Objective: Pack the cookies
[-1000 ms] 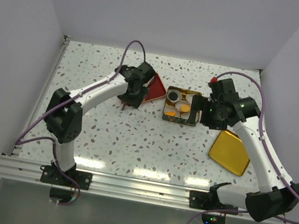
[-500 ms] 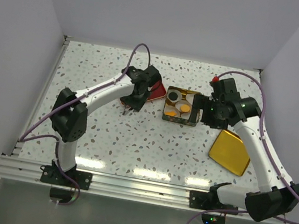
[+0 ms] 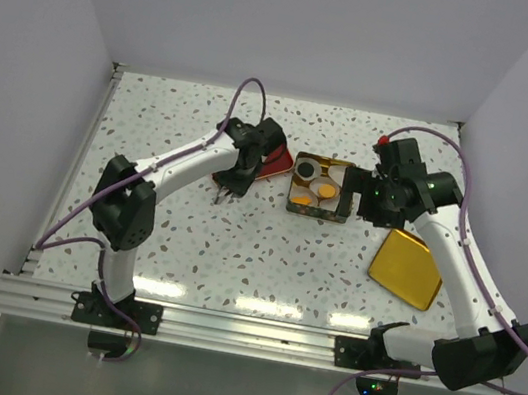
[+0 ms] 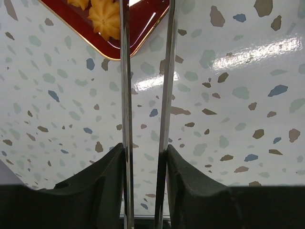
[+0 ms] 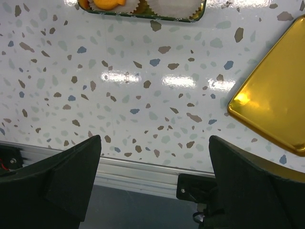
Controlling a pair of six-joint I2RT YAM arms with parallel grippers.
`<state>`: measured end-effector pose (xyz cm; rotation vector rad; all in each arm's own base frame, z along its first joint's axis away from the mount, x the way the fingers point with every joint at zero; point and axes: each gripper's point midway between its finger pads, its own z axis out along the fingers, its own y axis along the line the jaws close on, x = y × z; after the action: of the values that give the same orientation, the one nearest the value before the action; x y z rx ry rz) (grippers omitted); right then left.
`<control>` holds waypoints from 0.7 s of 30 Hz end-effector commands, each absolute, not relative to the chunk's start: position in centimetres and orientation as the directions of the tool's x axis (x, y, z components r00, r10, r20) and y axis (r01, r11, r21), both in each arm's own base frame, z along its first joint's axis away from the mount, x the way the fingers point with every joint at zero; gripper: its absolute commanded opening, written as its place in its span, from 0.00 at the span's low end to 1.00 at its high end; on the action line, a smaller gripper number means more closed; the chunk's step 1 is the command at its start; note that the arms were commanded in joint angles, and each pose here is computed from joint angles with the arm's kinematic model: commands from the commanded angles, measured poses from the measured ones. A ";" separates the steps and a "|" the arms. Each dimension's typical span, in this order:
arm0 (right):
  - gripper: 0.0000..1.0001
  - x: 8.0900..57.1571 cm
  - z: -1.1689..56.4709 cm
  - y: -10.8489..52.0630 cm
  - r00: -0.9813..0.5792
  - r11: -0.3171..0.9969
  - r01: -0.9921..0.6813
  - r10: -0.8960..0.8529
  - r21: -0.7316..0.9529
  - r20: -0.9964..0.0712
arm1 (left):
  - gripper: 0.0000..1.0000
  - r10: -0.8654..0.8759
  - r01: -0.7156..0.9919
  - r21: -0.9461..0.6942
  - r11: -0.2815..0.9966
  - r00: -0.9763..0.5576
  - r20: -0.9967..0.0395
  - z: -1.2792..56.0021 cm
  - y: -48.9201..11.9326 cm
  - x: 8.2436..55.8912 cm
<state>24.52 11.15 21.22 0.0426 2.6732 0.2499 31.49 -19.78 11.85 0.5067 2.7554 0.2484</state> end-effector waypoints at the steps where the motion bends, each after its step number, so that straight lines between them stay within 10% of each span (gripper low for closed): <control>1: 0.99 24.9 21.8 11.6 -0.889 0.978 -0.036 0.062 0.205 -0.454 | 0.40 0.367 0.286 0.266 0.921 -0.867 -0.338 14.6 -19.3 32.5; 21: 0.99 23.1 25.7 9.7 -0.830 0.974 0.051 0.165 0.222 -0.533 | 0.39 0.317 0.398 -0.019 0.917 -0.757 -0.572 22.1 -30.2 35.6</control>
<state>24.00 10.66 24.07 0.0885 2.5970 0.2706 35.90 -26.17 19.51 0.4773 2.5719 0.0062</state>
